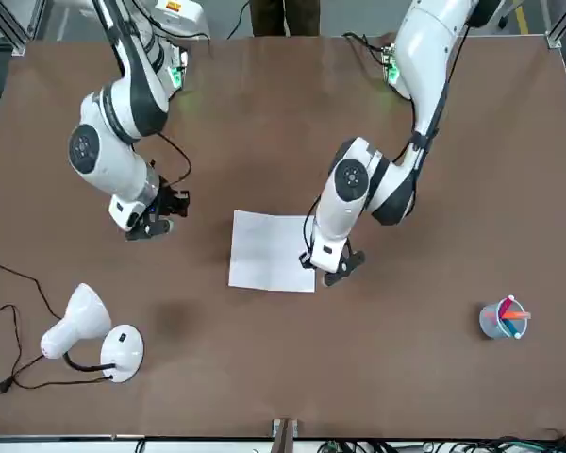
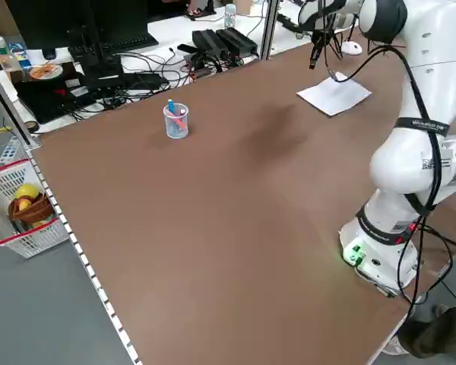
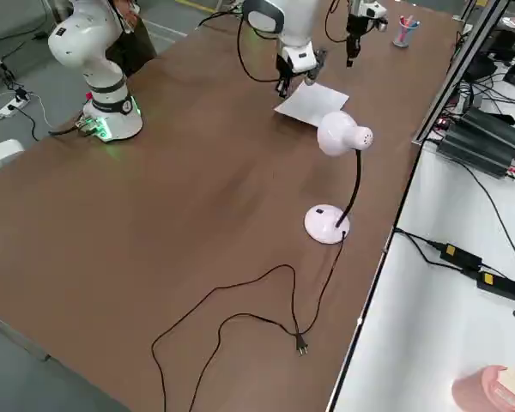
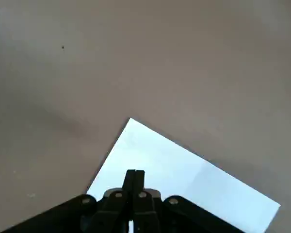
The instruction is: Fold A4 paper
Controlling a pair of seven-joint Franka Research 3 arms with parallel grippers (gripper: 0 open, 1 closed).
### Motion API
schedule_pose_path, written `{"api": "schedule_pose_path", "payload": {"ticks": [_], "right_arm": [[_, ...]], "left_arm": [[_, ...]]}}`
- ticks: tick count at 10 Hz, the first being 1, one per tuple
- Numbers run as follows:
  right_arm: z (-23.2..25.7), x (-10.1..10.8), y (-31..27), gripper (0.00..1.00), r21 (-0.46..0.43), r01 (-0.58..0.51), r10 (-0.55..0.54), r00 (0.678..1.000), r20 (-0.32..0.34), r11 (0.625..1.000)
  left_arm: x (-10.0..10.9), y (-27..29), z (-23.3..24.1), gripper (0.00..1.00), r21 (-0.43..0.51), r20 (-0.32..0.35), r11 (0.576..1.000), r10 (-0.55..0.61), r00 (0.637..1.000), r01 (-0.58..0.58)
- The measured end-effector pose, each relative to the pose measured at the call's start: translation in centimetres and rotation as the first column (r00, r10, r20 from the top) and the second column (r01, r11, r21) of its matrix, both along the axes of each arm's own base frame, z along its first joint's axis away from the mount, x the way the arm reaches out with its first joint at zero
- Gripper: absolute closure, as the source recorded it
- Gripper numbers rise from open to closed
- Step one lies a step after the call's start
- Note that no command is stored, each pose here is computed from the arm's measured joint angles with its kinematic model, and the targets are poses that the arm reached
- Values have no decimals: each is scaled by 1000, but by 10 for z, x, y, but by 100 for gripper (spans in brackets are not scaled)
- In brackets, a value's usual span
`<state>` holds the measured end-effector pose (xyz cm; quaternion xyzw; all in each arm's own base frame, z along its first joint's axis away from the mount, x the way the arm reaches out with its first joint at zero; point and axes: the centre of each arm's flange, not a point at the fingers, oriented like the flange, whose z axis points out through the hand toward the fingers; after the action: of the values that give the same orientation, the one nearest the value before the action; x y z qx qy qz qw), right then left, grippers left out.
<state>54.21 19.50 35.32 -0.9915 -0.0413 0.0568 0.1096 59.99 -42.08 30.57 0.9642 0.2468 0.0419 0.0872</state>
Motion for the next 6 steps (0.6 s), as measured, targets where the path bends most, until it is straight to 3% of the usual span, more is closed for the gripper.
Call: {"api": "schedule_pose_path", "payload": {"ticks": [2, 6], "right_arm": [[-42, 3, 14, 97, 15, 7, -7, 1000, -20, 1000], [-89, 1, 51, 98, 40, -3, 2, 1000, 25, 999]], "left_arm": [[4, -1, -16, 99, 2, 27, 1000, 0, 1000, 0], [7, -6, -60, 99, 4, 54, 1000, -14, 998, 14]]}}
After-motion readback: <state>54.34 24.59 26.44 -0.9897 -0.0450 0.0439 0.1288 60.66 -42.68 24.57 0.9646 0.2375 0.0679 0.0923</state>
